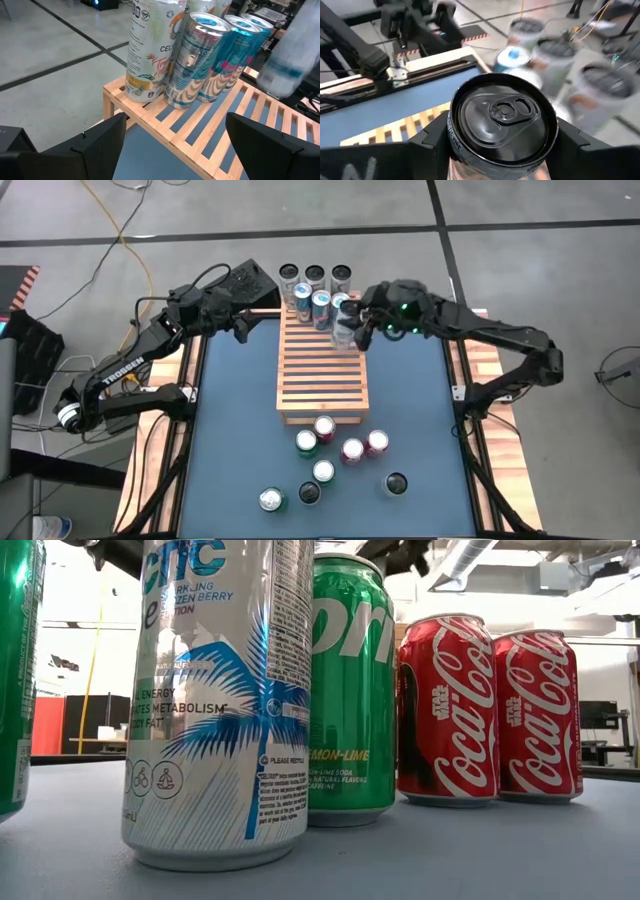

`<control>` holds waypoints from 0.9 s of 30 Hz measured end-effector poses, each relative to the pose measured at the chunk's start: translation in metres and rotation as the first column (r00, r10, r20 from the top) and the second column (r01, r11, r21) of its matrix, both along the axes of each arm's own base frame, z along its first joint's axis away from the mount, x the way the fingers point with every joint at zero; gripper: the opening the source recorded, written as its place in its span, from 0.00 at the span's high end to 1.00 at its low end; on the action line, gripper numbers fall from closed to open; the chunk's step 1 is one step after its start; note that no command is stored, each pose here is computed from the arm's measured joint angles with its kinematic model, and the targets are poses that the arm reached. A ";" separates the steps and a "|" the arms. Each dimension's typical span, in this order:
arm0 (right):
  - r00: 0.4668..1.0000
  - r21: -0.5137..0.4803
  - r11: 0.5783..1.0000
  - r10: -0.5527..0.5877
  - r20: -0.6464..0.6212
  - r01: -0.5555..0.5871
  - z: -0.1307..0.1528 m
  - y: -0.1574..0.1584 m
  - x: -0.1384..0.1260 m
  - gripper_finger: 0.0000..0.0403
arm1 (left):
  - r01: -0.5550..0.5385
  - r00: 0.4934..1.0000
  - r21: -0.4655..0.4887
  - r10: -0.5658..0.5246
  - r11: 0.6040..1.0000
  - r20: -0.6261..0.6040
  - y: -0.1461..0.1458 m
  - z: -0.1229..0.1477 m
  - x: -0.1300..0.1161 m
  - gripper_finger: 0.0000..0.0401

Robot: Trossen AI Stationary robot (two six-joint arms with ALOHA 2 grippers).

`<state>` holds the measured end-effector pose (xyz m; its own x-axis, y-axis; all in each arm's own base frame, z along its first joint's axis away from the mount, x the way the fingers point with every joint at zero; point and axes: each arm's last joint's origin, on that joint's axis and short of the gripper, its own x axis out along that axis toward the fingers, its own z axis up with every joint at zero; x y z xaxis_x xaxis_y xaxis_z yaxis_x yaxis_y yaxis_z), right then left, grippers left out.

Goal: Place canned beverage on shelf
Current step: Put the top center white blue soda can on the shelf

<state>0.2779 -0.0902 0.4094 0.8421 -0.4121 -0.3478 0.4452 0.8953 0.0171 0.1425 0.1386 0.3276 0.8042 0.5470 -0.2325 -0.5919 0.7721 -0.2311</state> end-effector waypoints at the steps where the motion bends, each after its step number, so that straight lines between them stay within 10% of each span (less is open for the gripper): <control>1: 1.000 0.015 1.000 -0.003 0.002 0.003 -0.006 -0.001 0.001 0.43 | 0.000 1.000 0.000 0.000 1.000 0.000 0.000 0.000 0.000 0.18; 27: 0.989 0.006 1.000 0.012 -0.145 -0.011 -0.037 -0.008 0.020 0.39 | -0.004 1.000 -0.005 0.004 1.000 0.002 0.000 0.000 0.000 0.18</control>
